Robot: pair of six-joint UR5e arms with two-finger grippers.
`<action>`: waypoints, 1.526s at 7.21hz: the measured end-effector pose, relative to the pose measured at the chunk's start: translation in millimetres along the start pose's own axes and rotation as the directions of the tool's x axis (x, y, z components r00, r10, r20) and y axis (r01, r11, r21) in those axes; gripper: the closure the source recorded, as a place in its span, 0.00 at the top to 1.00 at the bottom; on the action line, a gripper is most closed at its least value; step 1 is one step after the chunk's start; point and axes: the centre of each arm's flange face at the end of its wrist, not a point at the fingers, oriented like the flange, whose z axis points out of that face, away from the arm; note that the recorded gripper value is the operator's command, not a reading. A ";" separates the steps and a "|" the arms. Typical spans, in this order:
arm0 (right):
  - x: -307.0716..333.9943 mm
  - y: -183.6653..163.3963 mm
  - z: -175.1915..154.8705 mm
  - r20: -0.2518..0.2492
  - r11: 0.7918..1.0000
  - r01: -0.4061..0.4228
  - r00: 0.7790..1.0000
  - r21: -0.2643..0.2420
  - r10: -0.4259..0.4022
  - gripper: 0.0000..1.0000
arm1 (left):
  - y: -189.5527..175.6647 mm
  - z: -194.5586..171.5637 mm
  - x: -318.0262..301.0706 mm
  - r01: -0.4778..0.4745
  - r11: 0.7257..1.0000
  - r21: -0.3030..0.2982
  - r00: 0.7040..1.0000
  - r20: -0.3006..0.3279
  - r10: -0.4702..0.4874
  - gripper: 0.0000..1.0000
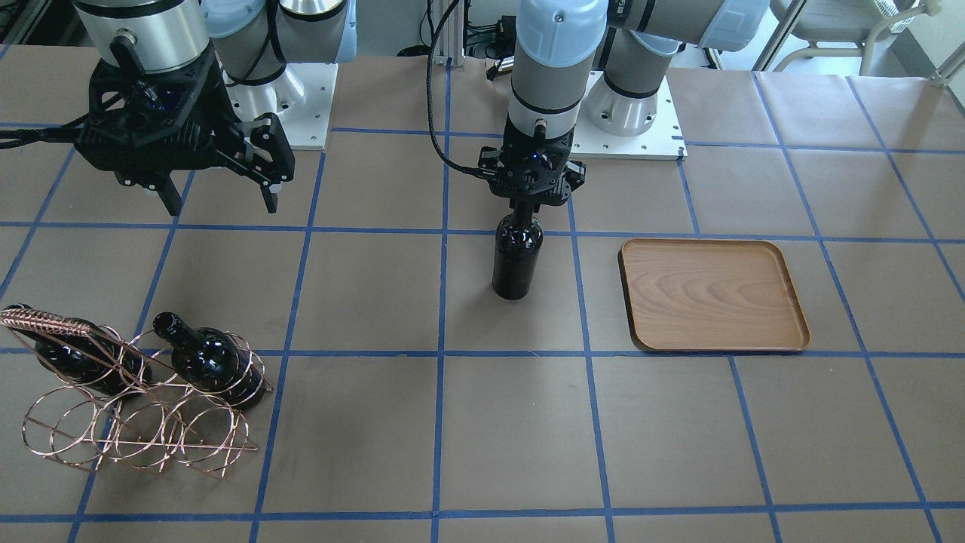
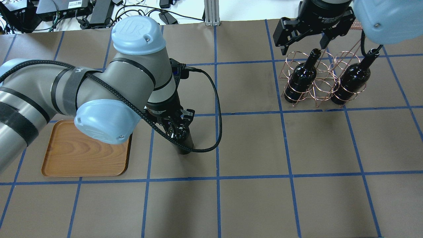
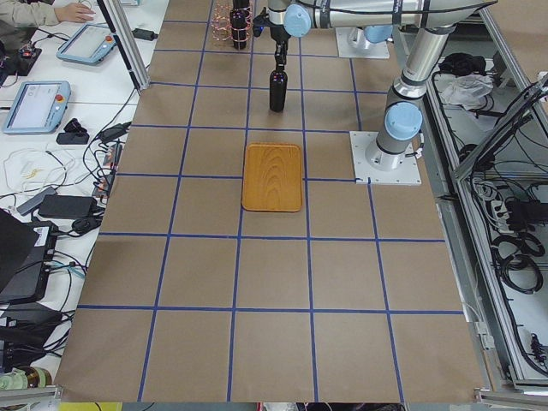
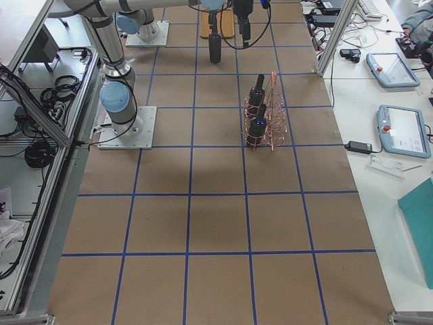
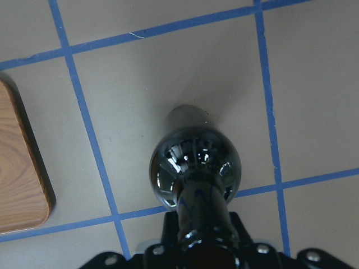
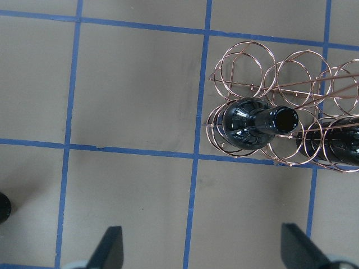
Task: Take wine from basket and place on tray
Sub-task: 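Move the bottle with the left gripper and lay it on the tray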
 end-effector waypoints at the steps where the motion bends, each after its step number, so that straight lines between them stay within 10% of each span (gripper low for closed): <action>1: 0.1 -0.2 -0.4 -0.001 1.000 0.000 1.000 0.004 0.000 1.00 | -4.7 -15.7 -15.5 0.002 1.000 0.005 0.999 0.033 -0.002 0.00; 5: 1.3 3.8 -4.4 -0.010 1.000 0.001 1.000 0.002 0.000 1.00 | -21.2 -67.0 -186.7 0.085 0.996 0.018 0.995 0.051 -0.085 0.00; 11: -1.5 8.9 -2.2 0.031 0.999 -0.003 1.000 -0.036 0.004 1.00 | 16.1 -19.7 -334.2 0.088 0.993 -0.078 0.996 -0.027 -0.091 0.00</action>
